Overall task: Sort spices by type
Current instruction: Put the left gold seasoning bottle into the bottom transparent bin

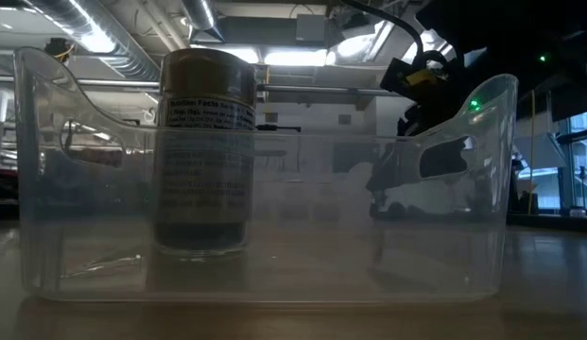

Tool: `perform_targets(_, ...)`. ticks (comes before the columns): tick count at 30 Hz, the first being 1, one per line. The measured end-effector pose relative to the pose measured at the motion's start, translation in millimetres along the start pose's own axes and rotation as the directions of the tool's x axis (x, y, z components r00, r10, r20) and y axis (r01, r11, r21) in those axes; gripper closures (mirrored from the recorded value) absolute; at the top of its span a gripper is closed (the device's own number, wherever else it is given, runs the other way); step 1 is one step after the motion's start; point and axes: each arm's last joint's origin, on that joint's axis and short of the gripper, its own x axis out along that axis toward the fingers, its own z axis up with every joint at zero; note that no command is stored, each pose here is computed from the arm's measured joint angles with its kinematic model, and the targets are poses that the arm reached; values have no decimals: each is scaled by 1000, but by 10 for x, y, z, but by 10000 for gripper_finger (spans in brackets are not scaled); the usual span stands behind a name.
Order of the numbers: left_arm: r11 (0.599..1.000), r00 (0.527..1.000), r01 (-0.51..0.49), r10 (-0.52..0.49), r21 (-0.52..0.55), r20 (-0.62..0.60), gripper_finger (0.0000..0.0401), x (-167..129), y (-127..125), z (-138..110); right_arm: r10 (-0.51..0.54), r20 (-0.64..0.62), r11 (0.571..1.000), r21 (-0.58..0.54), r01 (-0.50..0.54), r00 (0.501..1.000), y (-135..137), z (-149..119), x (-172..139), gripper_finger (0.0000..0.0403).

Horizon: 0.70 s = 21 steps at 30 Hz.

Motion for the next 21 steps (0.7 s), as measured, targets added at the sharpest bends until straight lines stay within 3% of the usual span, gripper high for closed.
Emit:
perform_targets(5,999,999,22,-23,-37,-36,139,233,49,120,0,0,1000,0,0,1000,0,1,0,178)
perform_targets(13,998,999,41,-39,42,-31,139,520,-105,335,15,-3,1000,0,-15,1000,4,-1,0,178)
perform_targets(21,998,990,25,-17,60,-140,139,993,-173,278,22,-5,1000,0,-22,1000,7,-1,-1,178)
